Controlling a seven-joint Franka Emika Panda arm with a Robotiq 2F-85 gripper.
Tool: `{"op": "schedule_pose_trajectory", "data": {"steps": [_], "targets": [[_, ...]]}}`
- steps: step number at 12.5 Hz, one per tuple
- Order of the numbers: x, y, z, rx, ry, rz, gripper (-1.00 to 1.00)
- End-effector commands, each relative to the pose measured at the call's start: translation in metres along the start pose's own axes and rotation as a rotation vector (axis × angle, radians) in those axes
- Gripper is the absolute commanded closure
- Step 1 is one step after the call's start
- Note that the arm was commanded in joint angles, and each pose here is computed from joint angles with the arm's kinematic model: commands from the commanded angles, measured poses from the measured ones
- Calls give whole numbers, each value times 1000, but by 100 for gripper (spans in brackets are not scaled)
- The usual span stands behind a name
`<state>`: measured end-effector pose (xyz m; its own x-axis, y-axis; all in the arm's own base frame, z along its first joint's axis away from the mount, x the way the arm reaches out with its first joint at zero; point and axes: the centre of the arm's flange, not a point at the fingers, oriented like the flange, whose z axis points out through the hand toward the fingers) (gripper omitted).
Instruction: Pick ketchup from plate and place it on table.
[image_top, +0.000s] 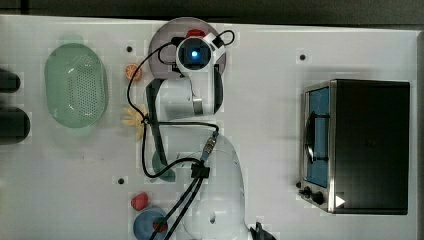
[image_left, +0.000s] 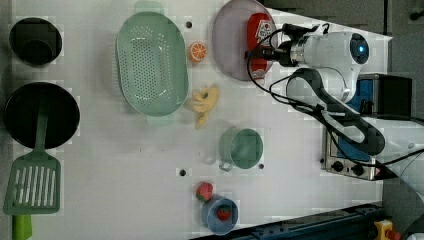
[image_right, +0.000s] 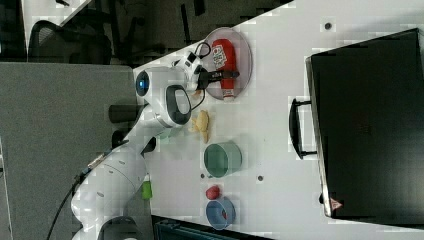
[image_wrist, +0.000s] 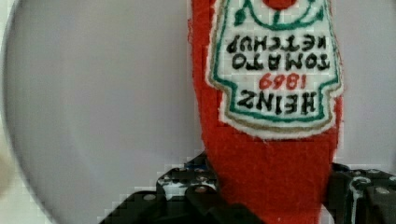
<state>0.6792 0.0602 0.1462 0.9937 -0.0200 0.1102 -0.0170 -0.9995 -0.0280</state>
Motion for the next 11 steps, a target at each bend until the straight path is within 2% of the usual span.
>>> {"op": "schedule_pose_trajectory", "data": {"steps": [1,3,5,8,9,11], "targets": [[30,-2,-73,11,111,-17,-20],[36,0,-112,31,117,20,-20],[35,2,-156,61,76,65,-20],[29,13,-232,72,51,95,-20],[22,21,-256,64,26,103,-20],[1,38,-294,45,-64,123,-20]]}}
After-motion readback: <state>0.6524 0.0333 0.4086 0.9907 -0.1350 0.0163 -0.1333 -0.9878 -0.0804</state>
